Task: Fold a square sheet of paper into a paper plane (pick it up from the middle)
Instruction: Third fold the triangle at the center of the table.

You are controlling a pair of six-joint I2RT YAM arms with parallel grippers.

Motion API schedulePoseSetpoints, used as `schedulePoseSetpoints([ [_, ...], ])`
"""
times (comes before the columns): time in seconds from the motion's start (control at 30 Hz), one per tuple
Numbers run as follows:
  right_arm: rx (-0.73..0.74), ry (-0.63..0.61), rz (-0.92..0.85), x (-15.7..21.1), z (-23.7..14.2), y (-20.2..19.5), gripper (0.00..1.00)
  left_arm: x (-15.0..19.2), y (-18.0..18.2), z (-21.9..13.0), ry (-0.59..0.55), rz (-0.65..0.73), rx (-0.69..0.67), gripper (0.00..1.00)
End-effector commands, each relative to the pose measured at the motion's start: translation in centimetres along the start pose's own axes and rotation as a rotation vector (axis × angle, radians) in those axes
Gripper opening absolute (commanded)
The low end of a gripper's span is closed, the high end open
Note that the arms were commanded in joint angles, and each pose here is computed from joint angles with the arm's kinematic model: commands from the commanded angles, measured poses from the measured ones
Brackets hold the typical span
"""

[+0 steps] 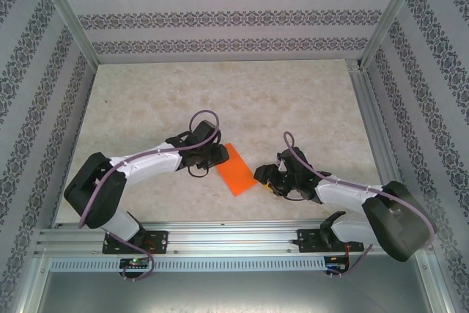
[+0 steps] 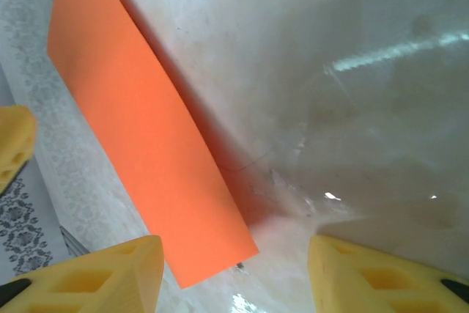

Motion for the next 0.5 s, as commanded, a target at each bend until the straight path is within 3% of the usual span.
schedulePoseSetpoints([
  [0.0,-0.091,-0.010,-0.031,-0.5,0.4,1.9,0.55,-0.8,0.0,1.3,0.023,0.023,0.016,0.37],
  [0.47,-0.216,-0.006,-0.083,-1.0,0.6,4.9,0.48,-1.7,1.9,3.8,0.050,0.001,-0.024,0.33],
])
Point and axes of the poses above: each hand's point on the last joint's axis, 136 mm out from that joint toward the fingers, its own z axis out along the fingers, its own y axis along the line the jaws close on, x = y × z, the point moved 10 cm from there along -z, back along the fingers, and after that the axes turned 4 degrees about z, right-handed, at the moved point
